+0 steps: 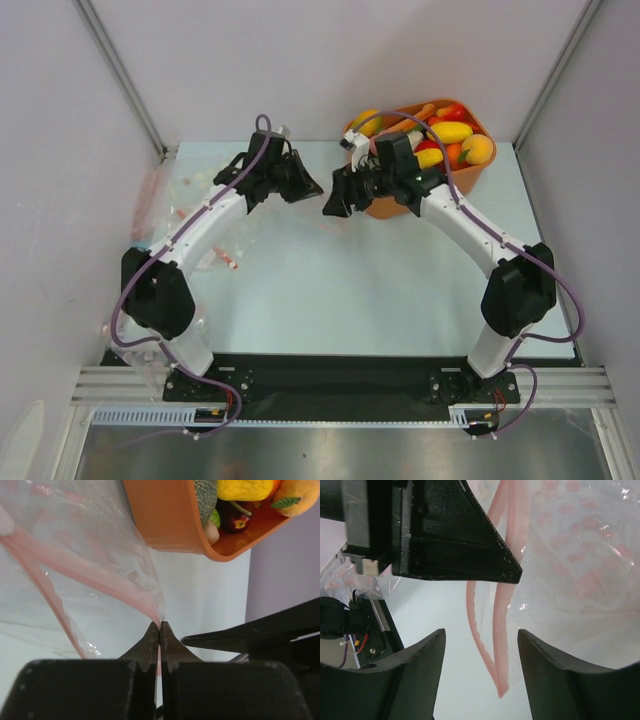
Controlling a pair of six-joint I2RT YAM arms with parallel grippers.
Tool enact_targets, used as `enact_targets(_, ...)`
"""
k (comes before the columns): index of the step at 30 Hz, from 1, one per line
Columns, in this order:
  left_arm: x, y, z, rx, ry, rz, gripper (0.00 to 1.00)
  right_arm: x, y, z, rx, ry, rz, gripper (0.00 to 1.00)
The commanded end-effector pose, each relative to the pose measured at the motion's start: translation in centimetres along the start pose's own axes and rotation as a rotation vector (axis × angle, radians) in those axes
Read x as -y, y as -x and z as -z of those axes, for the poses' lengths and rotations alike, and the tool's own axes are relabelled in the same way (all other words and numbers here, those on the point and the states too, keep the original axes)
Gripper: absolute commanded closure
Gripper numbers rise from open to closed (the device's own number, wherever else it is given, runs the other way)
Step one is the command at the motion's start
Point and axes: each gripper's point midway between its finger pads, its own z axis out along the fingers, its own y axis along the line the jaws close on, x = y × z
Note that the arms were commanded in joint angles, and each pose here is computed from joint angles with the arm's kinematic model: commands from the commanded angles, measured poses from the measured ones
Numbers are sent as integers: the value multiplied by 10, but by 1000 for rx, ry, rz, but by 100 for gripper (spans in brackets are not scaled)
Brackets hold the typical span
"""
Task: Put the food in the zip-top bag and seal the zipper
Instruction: Pick up the zipper food storage bag at the center of the board.
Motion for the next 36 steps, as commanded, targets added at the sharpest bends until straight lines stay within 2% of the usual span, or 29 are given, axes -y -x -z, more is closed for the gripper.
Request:
enact_targets(1, 36, 7, 27, 25, -121, 33, 100, 0, 8, -4, 35, -31, 57, 35)
enact_targets(4, 45, 4, 31, 16, -146, 43, 100, 6, 2, -6, 27, -61, 44, 35)
enact_targets(7, 54, 0, 34, 9, -163, 41, 100, 19, -1, -9, 26, -136, 13, 50)
enact_targets(8, 56, 0, 35, 7, -165, 39, 100, 25, -1, -10, 26, -171, 1, 62)
enact_targets(10, 60, -1, 37, 9, -172, 31, 96, 30, -2, -8, 24, -198, -11, 73)
enact_targets(11, 60, 0, 39, 19, -161, 22, 86, 28, 2, -4, 43, -203, -12, 84)
enact_targets(12, 61, 4, 40, 33, -161, 7, 85, 29, -1, -5, 38, -205, -25, 89)
enact_targets(13, 60, 8, 42, 50, -148, -3, 65, 27, 5, -1, 66, -204, -27, 93)
enact_targets(14, 59, 16, 48, 82, -120, -32, 53, 26, 7, 0, 76, -198, -38, 98)
enact_targets(15, 57, 21, 51, 97, -104, -47, 36, 29, 8, 3, 93, -202, -78, 100)
enact_targets(17, 64, 34, 69, 143, -101, -107, 27, 32, 12, 7, 112, -192, -122, 100)
enact_targets(19, 69, 43, 82, 197, -113, -135, 14, 36, 19, 10, 137, -171, -179, 100)
enact_targets(21, 70, 45, 96, 241, -124, -156, 8, 38, 25, 13, 155, -174, -203, 100)
enact_targets(25, 63, 43, 104, 283, -123, -162, 11, 38, 35, 19, 185, -179, -215, 100)
enact_targets(30, 51, 30, 88, 232, -100, -176, 16, 36, 44, 21, 196, -174, -209, 100)
enact_targets(36, 53, 35, 59, 160, -71, -236, 34, 30, 48, 20, 207, -178, -198, 100)
